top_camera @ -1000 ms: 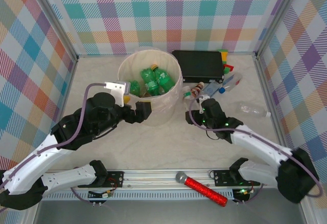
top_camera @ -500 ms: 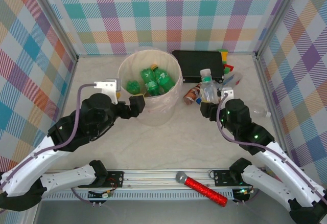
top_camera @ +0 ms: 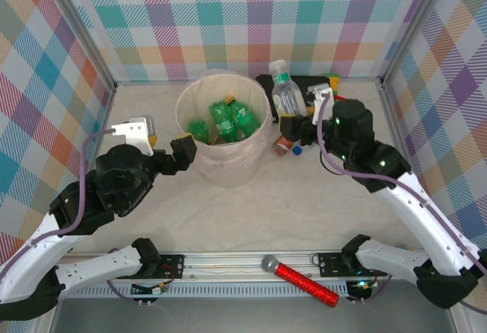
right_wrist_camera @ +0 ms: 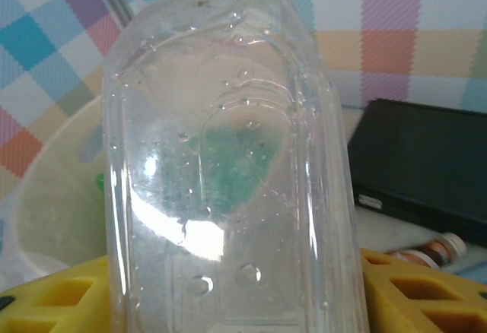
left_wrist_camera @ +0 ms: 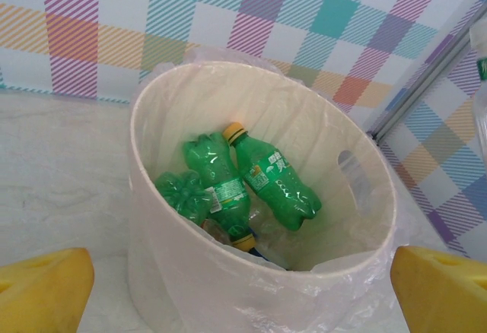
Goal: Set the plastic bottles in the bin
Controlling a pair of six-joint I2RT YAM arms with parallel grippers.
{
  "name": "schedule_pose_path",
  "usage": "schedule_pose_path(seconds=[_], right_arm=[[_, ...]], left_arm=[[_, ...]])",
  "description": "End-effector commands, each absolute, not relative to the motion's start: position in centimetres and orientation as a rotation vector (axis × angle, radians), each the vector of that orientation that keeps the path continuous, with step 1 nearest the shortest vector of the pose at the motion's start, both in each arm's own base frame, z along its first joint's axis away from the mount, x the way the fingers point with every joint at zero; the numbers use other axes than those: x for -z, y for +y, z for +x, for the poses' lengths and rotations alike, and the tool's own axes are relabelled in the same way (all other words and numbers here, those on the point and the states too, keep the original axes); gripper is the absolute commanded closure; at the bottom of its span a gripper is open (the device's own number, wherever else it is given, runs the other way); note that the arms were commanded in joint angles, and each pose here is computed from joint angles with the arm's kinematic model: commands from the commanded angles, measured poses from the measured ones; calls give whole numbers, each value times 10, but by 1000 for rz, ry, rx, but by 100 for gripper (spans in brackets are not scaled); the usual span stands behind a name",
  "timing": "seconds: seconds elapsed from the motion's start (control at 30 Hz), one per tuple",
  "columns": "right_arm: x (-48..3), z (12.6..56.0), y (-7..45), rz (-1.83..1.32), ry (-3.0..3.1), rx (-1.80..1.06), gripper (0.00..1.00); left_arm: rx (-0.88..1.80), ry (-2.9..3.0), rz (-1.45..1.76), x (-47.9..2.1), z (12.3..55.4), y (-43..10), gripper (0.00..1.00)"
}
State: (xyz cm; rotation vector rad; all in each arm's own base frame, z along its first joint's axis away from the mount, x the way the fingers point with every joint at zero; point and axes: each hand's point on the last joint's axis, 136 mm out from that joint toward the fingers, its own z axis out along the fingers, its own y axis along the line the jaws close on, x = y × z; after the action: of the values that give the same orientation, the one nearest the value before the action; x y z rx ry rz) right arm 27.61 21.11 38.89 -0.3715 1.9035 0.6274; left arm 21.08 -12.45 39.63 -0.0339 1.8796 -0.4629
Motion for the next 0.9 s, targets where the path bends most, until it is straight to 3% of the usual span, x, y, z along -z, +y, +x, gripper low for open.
schedule_pose_path(seconds=[0.0,0.43,0.57,0.6,0.87], right_arm=[[-404,276,240,-491,1893,-697,39],[-397,308,329,-671,1927,-723,36],[-392,308,348,-719,1939,-727,18],[-392,308,349,-718,1940,-728,3],[-398,308,339,-682,1920,-693,1]], left_arm=[[441,1848,-34,-408,205,-112,0],[448,1859,-15,-407,199,-107,0],[448,1860,-16,-406,197,-105,0],[447,1861,-14,-405,197,-105,0],[445,1864,-14,-402,197,-105,0]])
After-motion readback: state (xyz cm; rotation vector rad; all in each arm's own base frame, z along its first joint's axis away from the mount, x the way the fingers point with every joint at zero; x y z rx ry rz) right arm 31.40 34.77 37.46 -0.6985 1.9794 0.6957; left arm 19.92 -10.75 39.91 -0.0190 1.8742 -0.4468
